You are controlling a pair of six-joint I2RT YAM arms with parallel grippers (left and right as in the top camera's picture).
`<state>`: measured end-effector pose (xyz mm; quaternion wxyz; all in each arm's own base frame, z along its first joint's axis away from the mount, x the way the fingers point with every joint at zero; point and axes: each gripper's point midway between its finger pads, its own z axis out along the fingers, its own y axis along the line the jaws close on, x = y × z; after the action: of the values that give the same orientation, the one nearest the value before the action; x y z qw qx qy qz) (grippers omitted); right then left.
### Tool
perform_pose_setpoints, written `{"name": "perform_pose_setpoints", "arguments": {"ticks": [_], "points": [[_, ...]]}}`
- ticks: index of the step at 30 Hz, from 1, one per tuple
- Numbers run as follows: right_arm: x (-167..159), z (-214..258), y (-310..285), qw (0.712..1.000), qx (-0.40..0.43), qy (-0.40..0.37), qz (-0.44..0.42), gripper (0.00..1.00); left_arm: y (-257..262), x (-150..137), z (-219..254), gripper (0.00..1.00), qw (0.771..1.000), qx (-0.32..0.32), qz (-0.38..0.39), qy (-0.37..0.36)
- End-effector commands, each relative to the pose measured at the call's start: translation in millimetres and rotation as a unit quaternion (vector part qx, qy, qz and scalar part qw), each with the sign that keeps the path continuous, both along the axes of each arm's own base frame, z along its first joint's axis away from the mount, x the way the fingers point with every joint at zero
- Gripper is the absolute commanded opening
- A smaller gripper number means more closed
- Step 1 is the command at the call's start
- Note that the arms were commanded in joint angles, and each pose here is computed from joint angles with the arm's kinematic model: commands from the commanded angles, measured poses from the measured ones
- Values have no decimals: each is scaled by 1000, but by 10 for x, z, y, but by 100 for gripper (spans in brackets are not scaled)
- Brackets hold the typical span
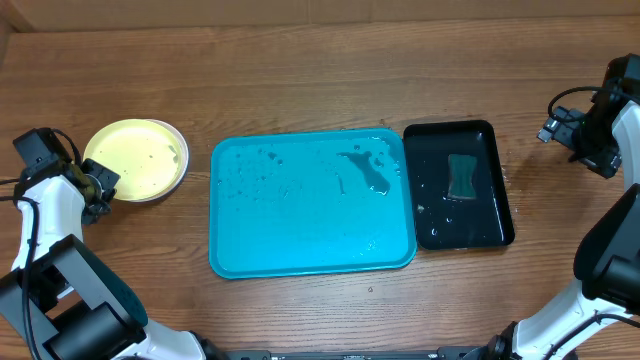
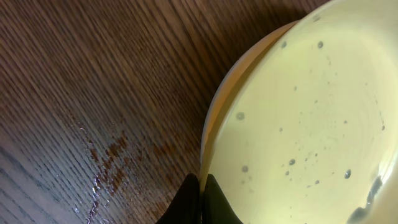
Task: Clean dirty plates on tray and stack at the side
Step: 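Open the left gripper and raise it off the plate stack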
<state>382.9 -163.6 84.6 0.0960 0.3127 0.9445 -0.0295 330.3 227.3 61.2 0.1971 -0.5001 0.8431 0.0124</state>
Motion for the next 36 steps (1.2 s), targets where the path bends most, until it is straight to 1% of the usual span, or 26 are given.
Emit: {"name": "perform_pose_setpoints", "arguments": {"ticks": [1, 6, 7, 9, 11, 12, 13, 15, 19, 24, 27, 28, 29, 33, 36], "points": [[33, 138, -20, 1000, -7, -19, -2, 100, 8, -26, -94, 4, 1000, 0, -3, 12], [33, 138, -20, 1000, -7, -19, -2, 100, -11, -19, -161, 5, 1000, -5, -5, 18], [33, 138, -20, 1000, -7, -19, -2, 100, -14, -21, -169, 9, 1000, -6, -6, 19], [33, 138, -20, 1000, -7, -19, -2, 100, -44, -21, -182, 34, 1000, -13, -9, 20], [33, 138, -20, 1000, -7, -19, -2, 100, -109, 9, -179, 63, 999, -26, -27, 13], [33, 138, -20, 1000, -7, -19, -2, 100, -155, 36, -170, 69, 999, -36, -40, 7], [33, 138, -20, 1000, -7, -19, -2, 100, -228, 79, -145, 72, 997, -53, -57, -3], [33, 138, -20, 1000, -7, -19, -2, 100, -330, 157, -70, 75, 993, -78, -83, -21], [33, 138, -20, 1000, -7, -19, -2, 100, -524, 348, 177, 76, 984, -109, -133, -52], [33, 138, -20, 1000, -7, -19, -2, 100, -1055, 678, 540, 76, 952, -149, -244, -106], [33, 138, -20, 1000, -7, -19, -2, 100, -1370, 774, 589, 77, 941, -157, -281, -105], [33, 138, -20, 1000, -7, -19, -2, 100, -1437, 788, 587, 83, 939, -157, -289, -103], [33, 138, -20, 1000, -7, -19, -2, 100, -1525, 803, 575, 99, 937, -154, -299, -97], [33, 138, -20, 1000, -7, -19, -2, 100, -1802, 835, 507, 100, 932, -126, -332, -67], [33, 138, -20, 1000, -7, -19, -2, 100, -2014, 858, 506, 100, 926, -130, -348, -64]]}}
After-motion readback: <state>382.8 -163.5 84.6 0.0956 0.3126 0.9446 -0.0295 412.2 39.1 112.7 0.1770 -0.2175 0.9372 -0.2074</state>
